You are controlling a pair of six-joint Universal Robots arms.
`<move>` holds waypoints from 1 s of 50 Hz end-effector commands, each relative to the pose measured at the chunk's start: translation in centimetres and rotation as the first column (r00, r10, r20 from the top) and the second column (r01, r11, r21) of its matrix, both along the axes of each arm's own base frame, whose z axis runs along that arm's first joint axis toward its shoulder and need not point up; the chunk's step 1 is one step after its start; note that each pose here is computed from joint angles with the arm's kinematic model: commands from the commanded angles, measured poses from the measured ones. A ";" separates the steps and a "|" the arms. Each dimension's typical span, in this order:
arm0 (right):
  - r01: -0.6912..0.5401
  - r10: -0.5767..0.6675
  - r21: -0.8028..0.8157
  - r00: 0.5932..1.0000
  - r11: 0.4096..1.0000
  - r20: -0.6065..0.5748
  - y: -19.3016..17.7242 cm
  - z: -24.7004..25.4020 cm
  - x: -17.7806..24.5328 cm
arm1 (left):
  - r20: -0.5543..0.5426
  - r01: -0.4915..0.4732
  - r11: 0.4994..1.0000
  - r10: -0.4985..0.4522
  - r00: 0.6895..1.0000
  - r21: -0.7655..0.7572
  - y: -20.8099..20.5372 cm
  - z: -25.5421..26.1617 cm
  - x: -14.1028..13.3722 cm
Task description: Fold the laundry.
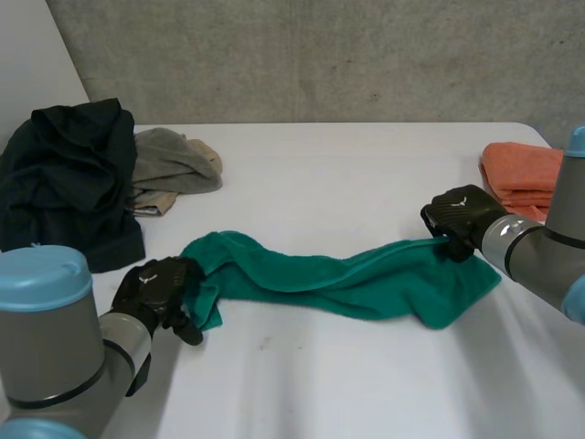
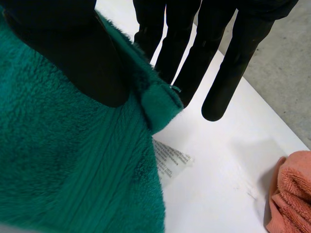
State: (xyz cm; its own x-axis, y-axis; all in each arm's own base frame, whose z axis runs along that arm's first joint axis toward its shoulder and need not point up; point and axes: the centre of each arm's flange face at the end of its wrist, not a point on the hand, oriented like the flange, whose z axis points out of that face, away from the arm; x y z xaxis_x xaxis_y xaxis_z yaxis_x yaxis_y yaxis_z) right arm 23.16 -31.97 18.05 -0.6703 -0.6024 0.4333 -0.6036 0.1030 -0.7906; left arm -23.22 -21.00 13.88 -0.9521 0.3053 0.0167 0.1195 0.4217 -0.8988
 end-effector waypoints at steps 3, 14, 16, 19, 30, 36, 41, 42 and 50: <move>-0.002 0.002 0.037 1.000 0.999 -0.005 1.1 -0.5 -0.3 | 0.014 -0.002 1.000 0.002 1.000 0.018 -2.2 -1.8 -1.0; 0.002 -0.001 0.051 1.000 0.999 -0.010 1.3 -1.0 -0.5 | -0.018 -0.001 0.996 0.000 1.000 -0.085 -5.2 -1.6 -2.4; 0.007 -0.007 0.050 1.000 0.999 -0.008 1.2 -1.0 -0.6 | -0.030 -0.004 0.993 0.000 1.000 -0.114 -5.7 -1.3 -2.6; 0.019 -0.019 0.041 1.000 0.999 -0.006 0.9 -0.7 -1.0 | -0.033 -0.011 0.987 0.005 0.999 -0.163 -6.3 -0.4 -2.6; 0.091 -0.092 -0.113 0.996 0.989 -0.006 0.0 8.1 -4.0 | 0.048 -0.032 0.873 0.063 0.997 -0.486 -7.3 11.4 0.9; 0.041 -0.052 -0.117 0.995 0.992 -0.089 2.4 12.5 -4.9 | 0.165 0.091 0.852 -0.005 0.986 -0.516 -6.6 13.8 1.7; -0.027 0.015 -0.054 0.978 0.998 -0.209 4.0 12.8 -5.7 | 0.210 0.158 0.882 -0.069 0.975 -0.445 -6.5 12.5 1.9; -0.044 0.038 -0.019 0.969 0.999 -0.244 4.4 12.5 -6.0 | 0.214 0.168 0.888 -0.081 0.973 -0.428 -6.5 12.1 1.8; -0.018 0.027 0.050 0.981 0.999 -0.194 1.8 9.4 -5.9 | 0.238 0.185 0.938 -0.116 0.964 -0.292 -10.4 6.1 0.7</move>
